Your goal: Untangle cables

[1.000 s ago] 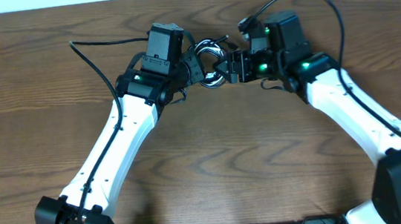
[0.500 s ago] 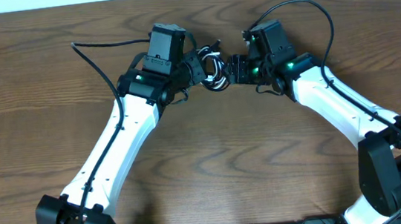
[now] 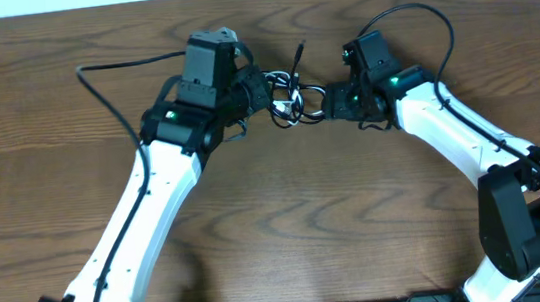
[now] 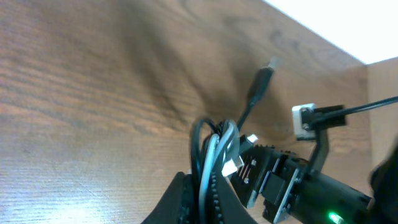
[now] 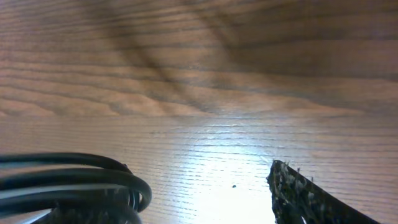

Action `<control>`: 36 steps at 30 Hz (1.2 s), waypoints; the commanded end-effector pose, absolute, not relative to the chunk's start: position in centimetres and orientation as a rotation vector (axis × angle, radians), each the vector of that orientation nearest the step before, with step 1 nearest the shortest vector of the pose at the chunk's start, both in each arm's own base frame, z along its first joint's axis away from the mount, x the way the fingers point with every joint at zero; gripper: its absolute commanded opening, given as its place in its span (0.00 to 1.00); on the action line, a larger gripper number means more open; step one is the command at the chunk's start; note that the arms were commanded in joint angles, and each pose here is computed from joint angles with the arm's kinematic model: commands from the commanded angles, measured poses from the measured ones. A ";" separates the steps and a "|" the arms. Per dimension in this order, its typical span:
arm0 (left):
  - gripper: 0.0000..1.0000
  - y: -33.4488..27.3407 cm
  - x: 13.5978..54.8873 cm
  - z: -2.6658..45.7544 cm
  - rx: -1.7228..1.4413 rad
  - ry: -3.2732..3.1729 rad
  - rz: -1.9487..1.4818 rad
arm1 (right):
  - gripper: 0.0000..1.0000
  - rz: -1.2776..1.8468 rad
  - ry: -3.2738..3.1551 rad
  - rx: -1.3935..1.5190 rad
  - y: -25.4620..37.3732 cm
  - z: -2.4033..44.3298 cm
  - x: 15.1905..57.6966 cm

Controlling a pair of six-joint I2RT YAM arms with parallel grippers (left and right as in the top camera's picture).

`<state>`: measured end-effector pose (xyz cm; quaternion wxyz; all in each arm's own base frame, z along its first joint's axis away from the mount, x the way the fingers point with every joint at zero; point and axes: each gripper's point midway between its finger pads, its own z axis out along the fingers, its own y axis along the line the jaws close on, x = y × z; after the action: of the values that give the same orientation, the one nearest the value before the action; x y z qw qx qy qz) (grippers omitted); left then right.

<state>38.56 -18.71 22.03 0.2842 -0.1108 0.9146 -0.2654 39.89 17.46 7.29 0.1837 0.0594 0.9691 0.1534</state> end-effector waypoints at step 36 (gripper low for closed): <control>0.34 -30.8 39.2 14.0 0.384 2.433 -0.664 | 0.65 0.642 2.692 0.468 1.9 7.5 42.1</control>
<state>39.56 -27.27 15.27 0.2770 0.0383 0.9280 -0.2463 41.62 3.23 6.59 0.1586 0.1547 0.9540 0.2019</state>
